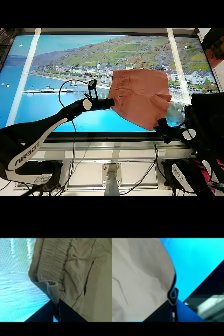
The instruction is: Fold the clothes and pants, and hang the long-sleeved shirts on hangers.
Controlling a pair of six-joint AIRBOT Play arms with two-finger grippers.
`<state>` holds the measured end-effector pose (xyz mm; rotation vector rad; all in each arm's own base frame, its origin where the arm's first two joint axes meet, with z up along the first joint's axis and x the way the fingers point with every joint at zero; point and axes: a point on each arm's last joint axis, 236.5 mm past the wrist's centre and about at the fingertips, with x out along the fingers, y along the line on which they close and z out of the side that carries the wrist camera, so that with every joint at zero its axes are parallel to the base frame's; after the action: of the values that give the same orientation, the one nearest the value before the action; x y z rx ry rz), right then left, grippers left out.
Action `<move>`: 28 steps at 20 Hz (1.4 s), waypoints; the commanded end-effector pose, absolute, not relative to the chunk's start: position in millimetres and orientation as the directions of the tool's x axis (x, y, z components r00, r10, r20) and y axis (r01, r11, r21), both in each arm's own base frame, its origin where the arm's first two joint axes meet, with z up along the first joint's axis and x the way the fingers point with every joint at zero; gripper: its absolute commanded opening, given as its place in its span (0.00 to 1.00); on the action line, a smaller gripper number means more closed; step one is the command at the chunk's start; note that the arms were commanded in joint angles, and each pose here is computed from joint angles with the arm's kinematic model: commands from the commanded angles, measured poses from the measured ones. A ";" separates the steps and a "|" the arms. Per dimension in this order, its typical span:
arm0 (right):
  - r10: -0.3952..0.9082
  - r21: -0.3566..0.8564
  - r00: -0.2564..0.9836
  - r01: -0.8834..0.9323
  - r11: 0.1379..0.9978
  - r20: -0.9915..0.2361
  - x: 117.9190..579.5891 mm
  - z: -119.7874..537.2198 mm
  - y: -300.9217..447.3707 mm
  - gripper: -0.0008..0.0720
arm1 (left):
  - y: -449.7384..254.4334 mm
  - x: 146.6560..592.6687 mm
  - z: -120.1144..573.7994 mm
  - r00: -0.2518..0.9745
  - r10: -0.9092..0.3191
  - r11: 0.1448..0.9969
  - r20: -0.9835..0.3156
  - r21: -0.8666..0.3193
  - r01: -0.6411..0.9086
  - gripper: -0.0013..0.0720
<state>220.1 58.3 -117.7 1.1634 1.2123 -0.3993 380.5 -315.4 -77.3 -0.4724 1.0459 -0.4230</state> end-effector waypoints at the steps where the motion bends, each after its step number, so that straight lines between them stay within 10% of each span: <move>1: 0.382 0.531 0.373 0.671 0.517 -0.845 226.1 -84.2 73.0 0.02 | -307.8 388.5 -63.5 0.467 -0.542 0.829 -0.699 -0.536 0.161 0.04; 14: 0.451 0.683 0.530 0.407 0.607 -0.718 252.1 61.7 90.7 0.02 | -332.1 304.9 38.2 0.502 -0.668 0.735 -0.550 -0.592 0.330 0.04; 28: 0.365 0.637 0.560 0.427 0.642 -0.743 446.3 35.5 47.3 0.02 | -284.3 446.0 59.9 0.793 -0.483 0.656 -0.373 -0.753 0.046 0.04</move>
<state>402.5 54.8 49.6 0.9199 1.0189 -0.0314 415.0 -295.2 70.7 -0.7571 0.6274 -0.3921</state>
